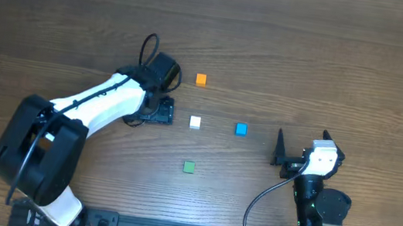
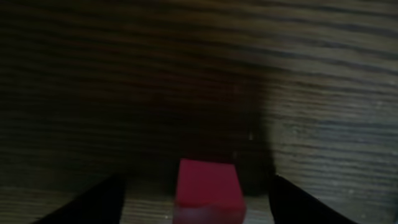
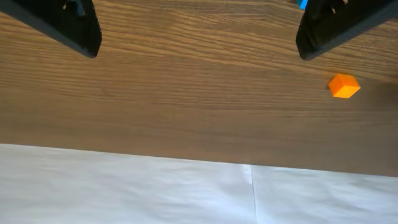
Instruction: Stack Cubes
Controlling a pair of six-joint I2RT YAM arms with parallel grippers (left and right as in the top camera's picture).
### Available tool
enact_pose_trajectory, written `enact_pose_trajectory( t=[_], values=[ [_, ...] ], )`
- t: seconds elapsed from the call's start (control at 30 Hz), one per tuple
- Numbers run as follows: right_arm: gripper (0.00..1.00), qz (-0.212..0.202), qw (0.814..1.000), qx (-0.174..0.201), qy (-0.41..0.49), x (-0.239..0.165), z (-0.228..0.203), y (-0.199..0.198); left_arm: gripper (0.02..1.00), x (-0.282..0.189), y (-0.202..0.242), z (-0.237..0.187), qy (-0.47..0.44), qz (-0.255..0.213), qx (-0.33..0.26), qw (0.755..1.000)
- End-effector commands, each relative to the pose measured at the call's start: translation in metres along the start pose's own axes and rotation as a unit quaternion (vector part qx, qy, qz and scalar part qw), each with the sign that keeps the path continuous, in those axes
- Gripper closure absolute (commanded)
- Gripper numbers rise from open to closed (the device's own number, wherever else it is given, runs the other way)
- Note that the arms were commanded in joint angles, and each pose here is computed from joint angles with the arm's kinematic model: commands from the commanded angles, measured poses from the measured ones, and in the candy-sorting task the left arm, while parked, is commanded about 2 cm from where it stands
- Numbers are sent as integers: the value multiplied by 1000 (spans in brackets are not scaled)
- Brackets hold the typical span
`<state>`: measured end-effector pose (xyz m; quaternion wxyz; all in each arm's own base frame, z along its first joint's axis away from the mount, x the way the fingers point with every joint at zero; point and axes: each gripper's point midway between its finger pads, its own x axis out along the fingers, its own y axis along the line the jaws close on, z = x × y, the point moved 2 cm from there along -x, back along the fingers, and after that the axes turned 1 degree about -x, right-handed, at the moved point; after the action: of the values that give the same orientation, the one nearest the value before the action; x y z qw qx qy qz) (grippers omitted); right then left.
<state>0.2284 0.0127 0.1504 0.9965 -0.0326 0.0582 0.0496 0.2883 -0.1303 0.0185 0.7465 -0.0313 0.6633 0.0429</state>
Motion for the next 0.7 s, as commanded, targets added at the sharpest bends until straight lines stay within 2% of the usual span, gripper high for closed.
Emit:
enact_pose_trajectory(
  t=[0.03, 0.7],
  values=[
    [9, 1, 1000, -3, 1, 0, -2, 1, 332, 0, -1, 6, -11, 9, -8, 1000],
    [9, 1, 1000, -3, 1, 0, -2, 1, 779, 0, -3, 9, -16, 3, -20, 1000]
  ],
)
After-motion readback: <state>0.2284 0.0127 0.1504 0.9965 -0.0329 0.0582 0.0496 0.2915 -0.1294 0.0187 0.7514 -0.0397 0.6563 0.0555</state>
